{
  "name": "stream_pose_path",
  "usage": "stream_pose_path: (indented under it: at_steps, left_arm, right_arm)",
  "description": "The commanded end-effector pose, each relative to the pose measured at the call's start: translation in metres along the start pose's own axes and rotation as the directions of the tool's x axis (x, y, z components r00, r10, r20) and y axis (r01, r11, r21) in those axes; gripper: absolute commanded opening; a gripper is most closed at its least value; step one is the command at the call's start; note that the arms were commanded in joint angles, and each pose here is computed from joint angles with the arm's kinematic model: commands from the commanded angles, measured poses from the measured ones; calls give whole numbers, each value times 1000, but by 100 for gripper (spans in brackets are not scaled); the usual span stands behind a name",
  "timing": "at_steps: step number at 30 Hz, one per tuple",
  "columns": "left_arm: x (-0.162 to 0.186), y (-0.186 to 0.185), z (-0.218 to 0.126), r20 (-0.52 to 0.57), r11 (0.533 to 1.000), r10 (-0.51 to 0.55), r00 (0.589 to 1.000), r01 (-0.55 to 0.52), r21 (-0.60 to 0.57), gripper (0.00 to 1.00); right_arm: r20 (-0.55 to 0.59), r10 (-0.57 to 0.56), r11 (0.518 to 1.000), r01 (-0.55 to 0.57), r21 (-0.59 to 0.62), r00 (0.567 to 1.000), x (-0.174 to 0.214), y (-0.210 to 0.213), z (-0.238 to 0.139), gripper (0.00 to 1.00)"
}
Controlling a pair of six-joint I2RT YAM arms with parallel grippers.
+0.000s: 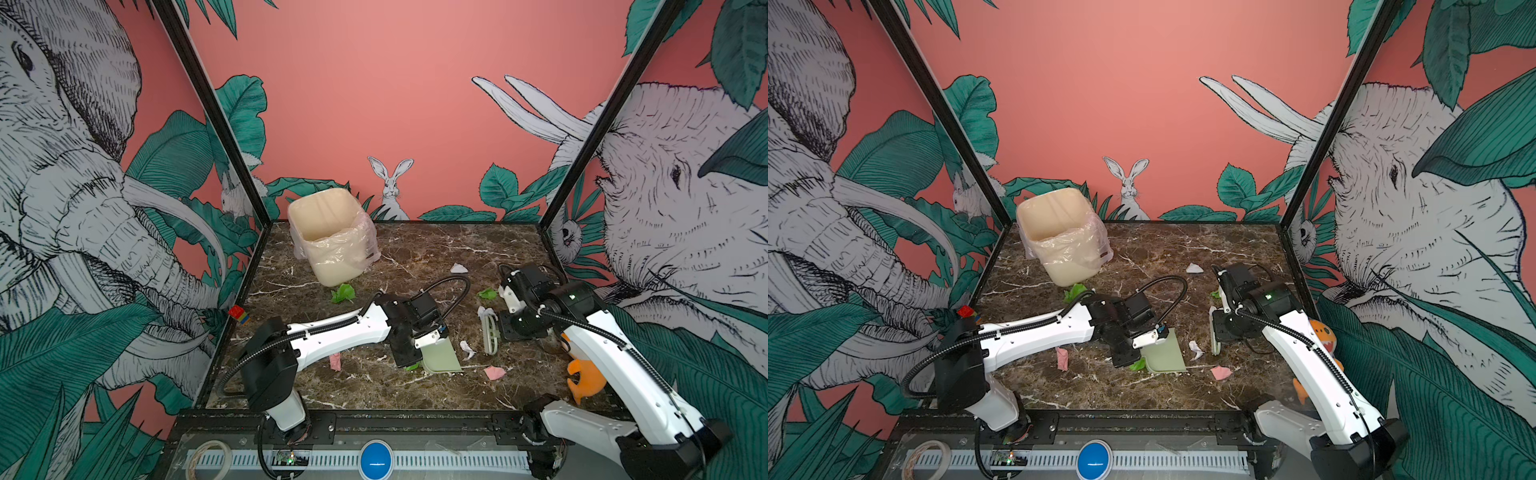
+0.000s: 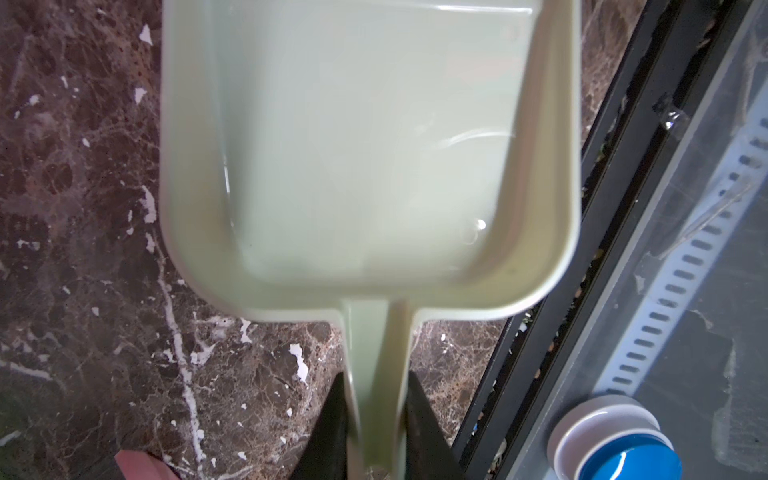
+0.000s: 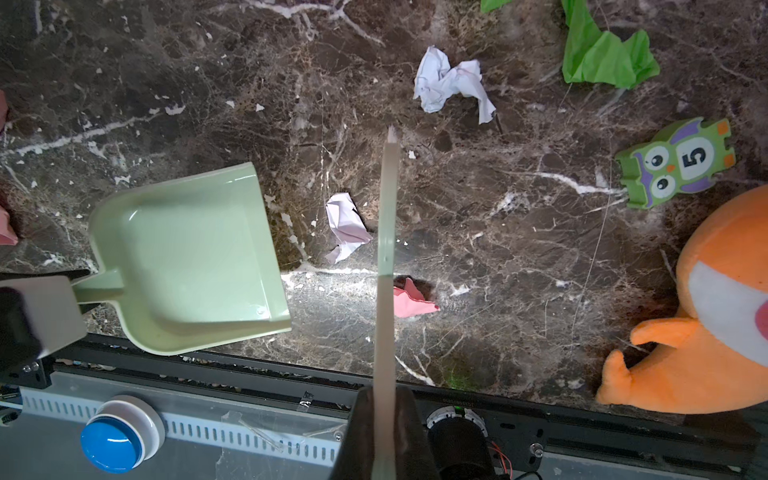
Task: Sweep away the paper scraps from the table
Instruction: 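Carry the dustpan toward the table center and set it down with the left gripper, then sweep scraps toward the dustpan with the right gripper's brush while the left holds it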
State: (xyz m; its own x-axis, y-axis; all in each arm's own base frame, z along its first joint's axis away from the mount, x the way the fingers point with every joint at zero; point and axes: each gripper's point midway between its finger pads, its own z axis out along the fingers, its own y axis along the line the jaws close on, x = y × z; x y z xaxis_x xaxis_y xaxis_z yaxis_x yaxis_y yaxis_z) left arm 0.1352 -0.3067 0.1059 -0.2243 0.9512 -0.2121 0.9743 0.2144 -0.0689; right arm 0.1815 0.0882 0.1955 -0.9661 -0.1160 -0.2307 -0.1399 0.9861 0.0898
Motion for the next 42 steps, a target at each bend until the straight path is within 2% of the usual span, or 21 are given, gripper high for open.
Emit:
stream_pose_path:
  at_steps: [1, 9, 16, 42]
  left_arm:
    - [-11, -5, -5, 34, 999, 33, 999, -34, 23, 7]
    - [-15, -5, 3, 29, 999, 17, 999, -19, 40, 7]
    - [-19, -5, 3, 33, 999, 8, 999, -10, 44, 6]
    - [-14, -1, 32, 21, 999, -16, 1000, 15, 34, 5]
  right_arm:
    - [-21, -57, 998, 57, -23, 998, 0, 6, 0, 0]
    - [-69, -106, 994, 106, -9, 992, 2, 4, 5, 0]
    - [-94, -95, 995, 95, -7, 991, 5, 4, 14, 0]
    - [-172, -128, 991, 131, 4, 977, -21, 13, 21, 0]
